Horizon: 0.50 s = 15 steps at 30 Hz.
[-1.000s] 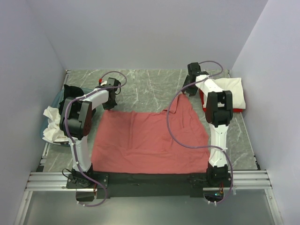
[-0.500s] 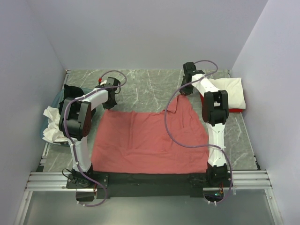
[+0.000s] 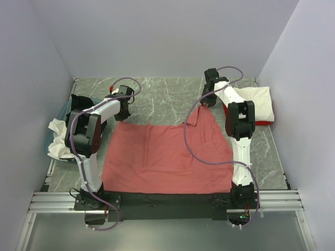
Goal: Fold and stack the t-shirts
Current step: Fold the tshirt
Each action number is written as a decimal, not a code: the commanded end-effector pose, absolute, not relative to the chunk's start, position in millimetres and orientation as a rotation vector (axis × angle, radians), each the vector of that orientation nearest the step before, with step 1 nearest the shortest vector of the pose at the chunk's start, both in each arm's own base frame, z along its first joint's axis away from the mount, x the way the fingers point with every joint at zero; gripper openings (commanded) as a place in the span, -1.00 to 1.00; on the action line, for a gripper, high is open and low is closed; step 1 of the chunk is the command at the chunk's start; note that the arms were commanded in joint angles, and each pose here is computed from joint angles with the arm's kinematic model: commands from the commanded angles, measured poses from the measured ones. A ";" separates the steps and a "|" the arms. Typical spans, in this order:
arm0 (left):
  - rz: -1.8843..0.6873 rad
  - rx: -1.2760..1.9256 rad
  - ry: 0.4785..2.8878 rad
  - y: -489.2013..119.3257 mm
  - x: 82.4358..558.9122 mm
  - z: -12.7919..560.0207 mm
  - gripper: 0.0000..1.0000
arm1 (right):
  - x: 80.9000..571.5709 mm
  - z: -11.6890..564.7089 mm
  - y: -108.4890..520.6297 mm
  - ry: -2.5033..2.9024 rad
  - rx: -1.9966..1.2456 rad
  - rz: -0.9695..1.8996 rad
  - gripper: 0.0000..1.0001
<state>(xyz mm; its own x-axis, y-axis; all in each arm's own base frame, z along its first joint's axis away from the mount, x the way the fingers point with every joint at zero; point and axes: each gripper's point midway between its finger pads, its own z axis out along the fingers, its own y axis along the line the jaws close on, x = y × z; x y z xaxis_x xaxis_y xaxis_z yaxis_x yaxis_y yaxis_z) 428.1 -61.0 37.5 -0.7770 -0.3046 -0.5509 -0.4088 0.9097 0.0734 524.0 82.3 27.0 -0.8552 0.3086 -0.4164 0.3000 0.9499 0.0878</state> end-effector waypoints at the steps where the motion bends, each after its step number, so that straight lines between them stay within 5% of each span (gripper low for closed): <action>1: 0.206 -0.501 2.463 -62.6 435.2 67.5 -0.99 | 529.2 33.2 81.3 2.659 0.408 -0.006 -0.14; 9: 0.189 -0.500 2.463 -64.2 433.8 71.8 -0.99 | 520.6 24.7 78.5 2.732 0.380 0.003 -0.25; 15: 0.188 -0.504 2.454 -63.2 431.7 77.9 -0.99 | 513.3 27.0 74.2 2.738 0.362 0.007 0.06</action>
